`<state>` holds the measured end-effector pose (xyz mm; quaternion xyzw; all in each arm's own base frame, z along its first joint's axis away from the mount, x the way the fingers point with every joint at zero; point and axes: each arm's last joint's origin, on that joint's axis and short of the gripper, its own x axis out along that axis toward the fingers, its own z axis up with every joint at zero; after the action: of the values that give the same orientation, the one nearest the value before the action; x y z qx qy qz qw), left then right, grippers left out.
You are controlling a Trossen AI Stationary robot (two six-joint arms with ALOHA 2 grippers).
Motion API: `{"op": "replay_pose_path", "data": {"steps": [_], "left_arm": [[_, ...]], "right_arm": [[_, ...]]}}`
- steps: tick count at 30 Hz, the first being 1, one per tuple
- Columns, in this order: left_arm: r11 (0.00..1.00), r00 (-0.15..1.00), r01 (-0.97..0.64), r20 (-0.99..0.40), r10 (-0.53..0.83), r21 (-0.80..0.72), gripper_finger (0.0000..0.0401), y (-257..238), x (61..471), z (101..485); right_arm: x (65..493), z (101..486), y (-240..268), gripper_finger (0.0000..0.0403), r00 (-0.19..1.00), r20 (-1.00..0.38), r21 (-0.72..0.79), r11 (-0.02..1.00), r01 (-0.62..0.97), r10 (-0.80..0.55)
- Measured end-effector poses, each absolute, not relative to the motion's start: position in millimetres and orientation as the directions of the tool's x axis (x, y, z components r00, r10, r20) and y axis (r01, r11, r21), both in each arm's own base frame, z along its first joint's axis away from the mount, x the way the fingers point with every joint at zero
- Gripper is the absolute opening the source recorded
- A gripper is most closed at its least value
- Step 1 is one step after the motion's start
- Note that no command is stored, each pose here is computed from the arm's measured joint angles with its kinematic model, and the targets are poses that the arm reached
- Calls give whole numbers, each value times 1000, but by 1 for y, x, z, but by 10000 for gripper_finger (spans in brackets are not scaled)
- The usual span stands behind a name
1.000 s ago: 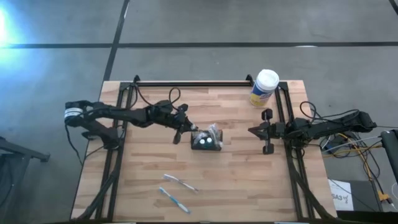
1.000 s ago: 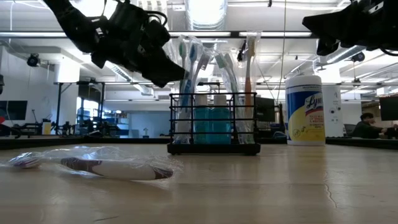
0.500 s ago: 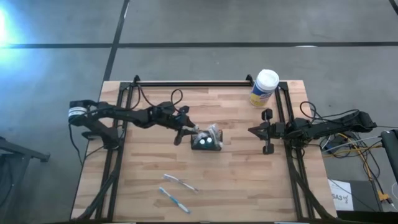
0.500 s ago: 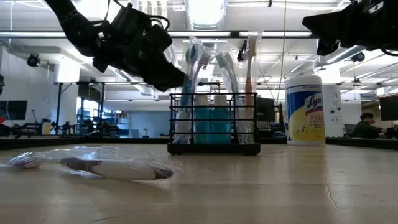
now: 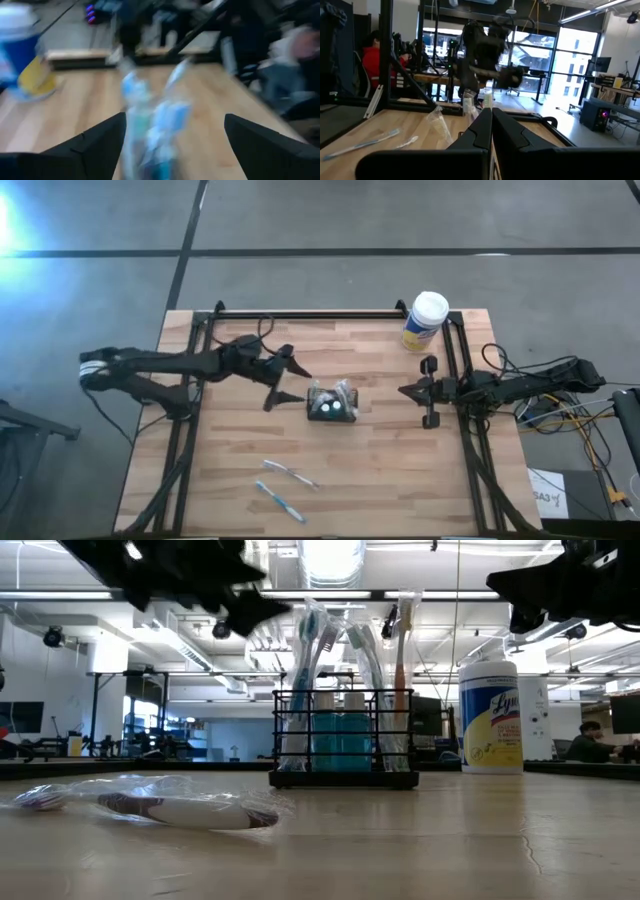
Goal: Pick & Place toothbrushing station
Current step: Put the violet toothbrush into the black wire organizer
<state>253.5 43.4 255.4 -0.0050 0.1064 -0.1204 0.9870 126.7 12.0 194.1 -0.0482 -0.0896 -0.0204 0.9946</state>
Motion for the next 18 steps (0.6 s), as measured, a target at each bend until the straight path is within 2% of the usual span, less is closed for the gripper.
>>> {"op": "replay_pose_path", "data": {"steps": [4,9,13,18], "left_arm": [[959,950,281,-126,-284,-39,329,30,222,280],[972,968,236,-95,-233,20,264,21,171,288],[995,993,100,-55,-100,-10,181,19,142,267],[995,996,80,-32,-82,-67,30,16,125,238]], "right_arm": [[127,193,12,8,984,175,-93,995,49,-32],[127,193,12,8,984,176,-77,996,46,-32],[127,193,12,8,984,176,-77,996,46,-32],[127,193,12,8,985,171,-78,996,46,-32]]}}
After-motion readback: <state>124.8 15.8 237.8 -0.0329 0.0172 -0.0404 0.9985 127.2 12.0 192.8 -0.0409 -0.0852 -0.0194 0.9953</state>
